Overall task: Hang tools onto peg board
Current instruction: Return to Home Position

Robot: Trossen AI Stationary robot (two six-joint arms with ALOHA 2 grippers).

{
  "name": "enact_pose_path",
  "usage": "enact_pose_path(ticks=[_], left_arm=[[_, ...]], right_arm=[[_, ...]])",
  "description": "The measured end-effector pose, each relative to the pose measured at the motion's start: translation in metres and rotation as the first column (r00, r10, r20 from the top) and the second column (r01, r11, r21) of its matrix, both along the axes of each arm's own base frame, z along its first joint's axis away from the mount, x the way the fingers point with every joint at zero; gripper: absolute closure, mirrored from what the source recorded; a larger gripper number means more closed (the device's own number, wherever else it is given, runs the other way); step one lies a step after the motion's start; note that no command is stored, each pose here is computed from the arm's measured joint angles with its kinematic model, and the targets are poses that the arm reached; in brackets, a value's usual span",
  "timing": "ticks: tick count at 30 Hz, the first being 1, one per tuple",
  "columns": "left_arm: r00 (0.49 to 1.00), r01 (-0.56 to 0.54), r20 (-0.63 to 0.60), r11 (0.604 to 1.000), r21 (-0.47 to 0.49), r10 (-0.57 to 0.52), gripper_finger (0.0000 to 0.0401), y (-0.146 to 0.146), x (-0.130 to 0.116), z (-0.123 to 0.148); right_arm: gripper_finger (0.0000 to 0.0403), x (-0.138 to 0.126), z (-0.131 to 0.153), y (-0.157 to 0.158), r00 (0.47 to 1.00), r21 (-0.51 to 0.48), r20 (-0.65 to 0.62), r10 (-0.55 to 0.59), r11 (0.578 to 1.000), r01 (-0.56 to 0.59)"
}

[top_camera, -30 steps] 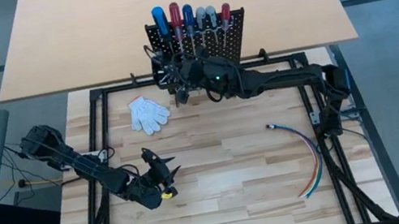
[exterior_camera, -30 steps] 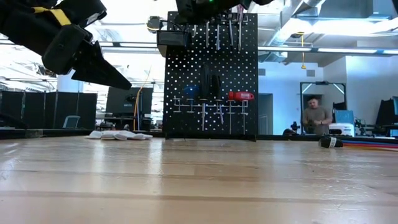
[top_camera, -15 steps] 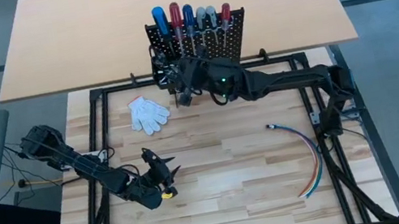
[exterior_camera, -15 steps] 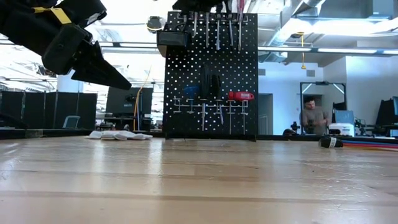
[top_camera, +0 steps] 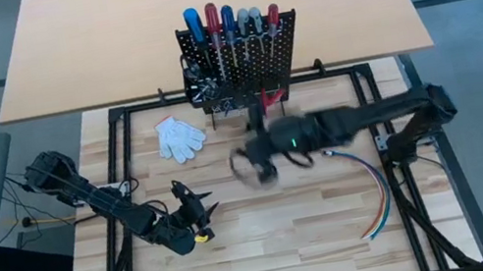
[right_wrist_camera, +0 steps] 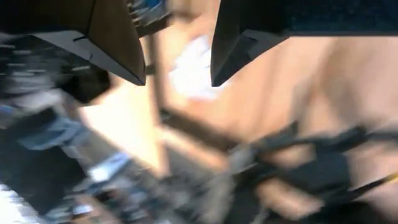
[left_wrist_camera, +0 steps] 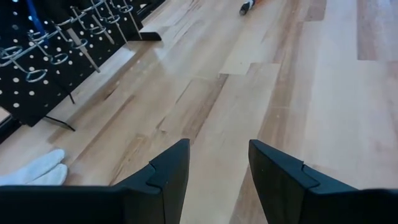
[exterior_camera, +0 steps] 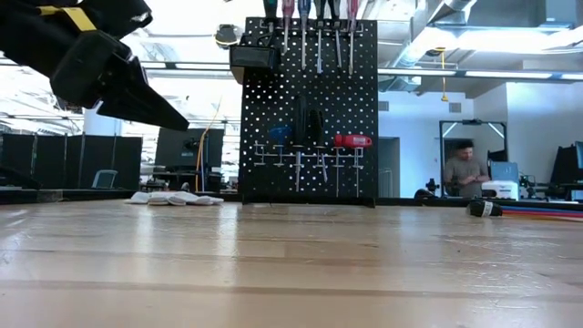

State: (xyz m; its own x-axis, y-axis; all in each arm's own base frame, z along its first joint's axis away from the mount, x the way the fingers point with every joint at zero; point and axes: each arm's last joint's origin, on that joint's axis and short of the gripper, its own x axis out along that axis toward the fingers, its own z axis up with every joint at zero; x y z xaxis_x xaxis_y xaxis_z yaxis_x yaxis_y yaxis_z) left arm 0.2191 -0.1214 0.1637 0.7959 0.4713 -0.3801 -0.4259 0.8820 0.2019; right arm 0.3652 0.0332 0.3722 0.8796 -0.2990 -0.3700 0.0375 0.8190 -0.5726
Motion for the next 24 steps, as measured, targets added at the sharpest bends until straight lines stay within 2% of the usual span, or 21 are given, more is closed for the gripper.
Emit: enact_pose_path(ticks=[4, 8, 12, 15, 19, 22, 24], left_arm=[[1.0, 0.01, 0.004, 1.0, -0.004, -0.01, 0.0239, -0.003, -0.001, 0.0], [1.0, 0.004, 0.017, 1.0, -0.024, -0.003, 0.0239, -0.003, -0.001, 0.0], [0.999, 0.006, 0.054, 0.999, -0.048, -0.003, 0.0239, -0.004, 0.001, 0.003], [0.995, 0.017, 0.099, 0.998, -0.056, -0.011, 0.0239, -0.005, 0.006, 0.009], [0.988, 0.091, 0.131, 0.993, -0.077, -0.081, 0.0239, -0.001, 0.016, 0.016], [0.976, 0.172, 0.149, 0.981, -0.092, -0.157, 0.0239, 0.013, 0.024, 0.028], [0.971, 0.188, 0.166, 0.978, -0.088, -0.172, 0.0239, 0.026, 0.025, 0.04]], right_arm=[[0.0234, -0.028, -0.022, 0.048, 0.978, 0.075, -0.188, 0.093, 0.994, -0.08], [0.0264, -0.071, -0.055, 0.074, 0.958, 0.161, -0.276, 0.082, 0.986, -0.038], [0.0302, -0.121, -0.076, 0.079, 0.981, 0.194, -0.19, -0.045, 0.978, 0.083], [0.0326, -0.157, -0.094, 0.075, 0.988, 0.27, -0.111, -0.105, 0.954, 0.132], [0.0346, -0.194, -0.11, 0.062, 0.994, 0.432, 0.028, -0.104, 0.898, 0.082], [0.0353, -0.213, -0.119, 0.048, 0.99, 0.515, 0.119, -0.078, 0.857, 0.006], [0.0355, -0.222, -0.121, 0.038, 0.981, 0.558, 0.184, -0.053, 0.828, -0.06]])
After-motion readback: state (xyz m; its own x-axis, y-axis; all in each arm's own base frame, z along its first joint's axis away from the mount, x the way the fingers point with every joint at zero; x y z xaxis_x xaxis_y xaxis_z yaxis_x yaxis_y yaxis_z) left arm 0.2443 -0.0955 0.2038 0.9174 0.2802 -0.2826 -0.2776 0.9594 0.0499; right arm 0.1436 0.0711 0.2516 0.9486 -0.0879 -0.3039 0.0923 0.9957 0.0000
